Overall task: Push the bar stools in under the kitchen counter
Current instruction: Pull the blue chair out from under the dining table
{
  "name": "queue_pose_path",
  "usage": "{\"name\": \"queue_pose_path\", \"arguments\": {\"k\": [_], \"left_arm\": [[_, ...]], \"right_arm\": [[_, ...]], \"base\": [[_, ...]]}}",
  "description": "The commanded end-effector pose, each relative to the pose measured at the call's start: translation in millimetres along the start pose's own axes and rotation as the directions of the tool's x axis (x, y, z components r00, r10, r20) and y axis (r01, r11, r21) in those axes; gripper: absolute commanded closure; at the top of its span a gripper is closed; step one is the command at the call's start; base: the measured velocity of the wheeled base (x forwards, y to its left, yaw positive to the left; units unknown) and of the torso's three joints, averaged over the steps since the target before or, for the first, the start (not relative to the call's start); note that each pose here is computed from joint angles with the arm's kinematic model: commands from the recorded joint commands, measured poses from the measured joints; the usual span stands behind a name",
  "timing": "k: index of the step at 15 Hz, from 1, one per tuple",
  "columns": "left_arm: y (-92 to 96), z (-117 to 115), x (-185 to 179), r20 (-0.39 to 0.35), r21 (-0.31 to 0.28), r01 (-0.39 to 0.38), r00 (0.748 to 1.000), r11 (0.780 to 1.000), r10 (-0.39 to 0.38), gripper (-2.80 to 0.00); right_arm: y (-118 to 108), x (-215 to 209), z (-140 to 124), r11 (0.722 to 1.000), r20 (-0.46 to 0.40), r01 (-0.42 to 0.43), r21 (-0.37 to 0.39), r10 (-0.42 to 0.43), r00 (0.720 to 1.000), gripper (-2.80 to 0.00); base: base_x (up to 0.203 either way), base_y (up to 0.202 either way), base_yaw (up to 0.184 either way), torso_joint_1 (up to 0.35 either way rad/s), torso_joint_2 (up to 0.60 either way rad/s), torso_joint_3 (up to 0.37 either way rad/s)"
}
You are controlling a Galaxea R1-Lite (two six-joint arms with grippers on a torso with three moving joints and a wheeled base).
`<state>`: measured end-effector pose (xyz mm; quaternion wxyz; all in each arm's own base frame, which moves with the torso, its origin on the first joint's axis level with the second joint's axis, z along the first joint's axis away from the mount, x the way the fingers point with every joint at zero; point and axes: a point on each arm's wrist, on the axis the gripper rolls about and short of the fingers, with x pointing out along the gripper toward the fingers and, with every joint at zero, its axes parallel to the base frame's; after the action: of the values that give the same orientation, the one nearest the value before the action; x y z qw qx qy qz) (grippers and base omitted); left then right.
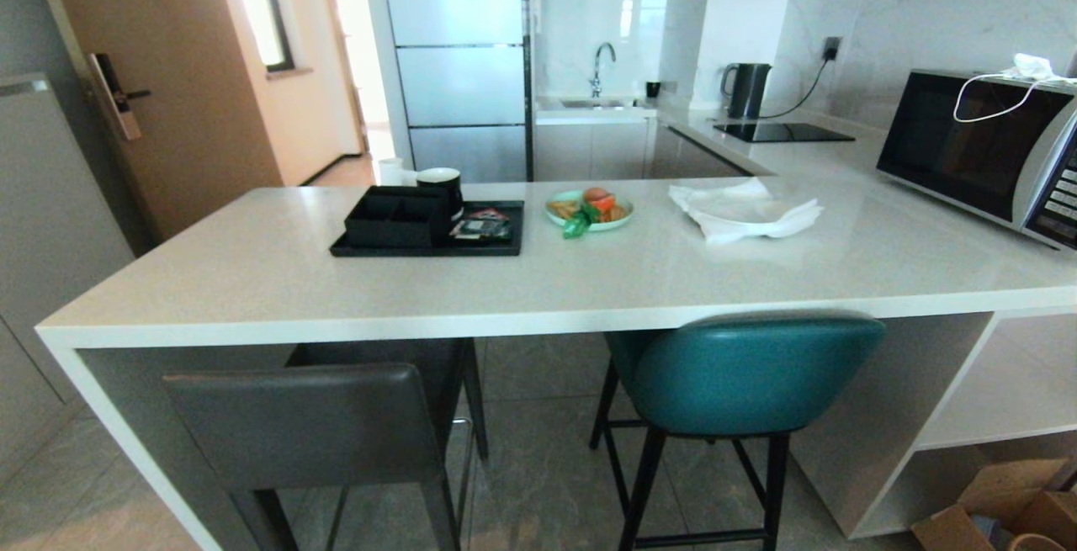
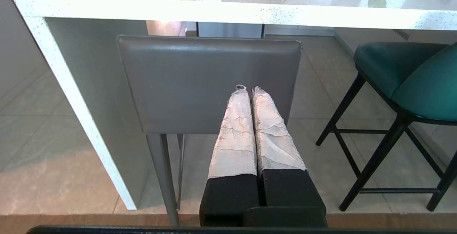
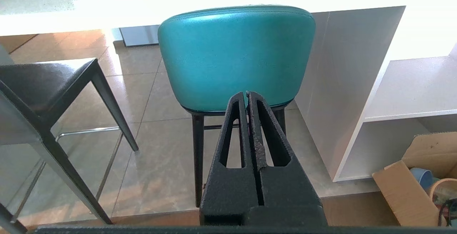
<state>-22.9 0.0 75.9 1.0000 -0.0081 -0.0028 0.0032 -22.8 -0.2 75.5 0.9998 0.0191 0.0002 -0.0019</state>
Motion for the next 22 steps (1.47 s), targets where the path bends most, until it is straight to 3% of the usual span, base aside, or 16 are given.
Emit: {"name": "queue_pose_path", "arguments": {"k": [1,9,22], "left_arm": [[0.0,-1.1,0.4,-0.004,0.005,-0.001,1.000,1.000,0.001,0.00],[0.0,-0.7,0.4,-0.001,0.010,0.003,1.000,1.000,-0.003,0.00],[0.0,-0.9,0.4,-0.003,0.008,0.005,1.000,1.000,-0.005,0.00]], "right_arm": [[-0.1,0.3,-0.8,1.000,-0.004,0.001,0.001,-0.001,1.000,0.00],[-0.1,0.3,-0.8,1.000,-0.004,-0.002,0.002,0.002,1.000,0.00],[-0.1,0.4,-0.9,1.000,-0.006,-0.001,0.002,0.001,1.000,0.00]], "base": [[0.000,0.000,0.000,0.000,0.00,0.000],[0.000,0.000,0.000,-0.017,0.04,0.020],[0.000,0.000,0.000,-0.202,0.48,0.272]]}}
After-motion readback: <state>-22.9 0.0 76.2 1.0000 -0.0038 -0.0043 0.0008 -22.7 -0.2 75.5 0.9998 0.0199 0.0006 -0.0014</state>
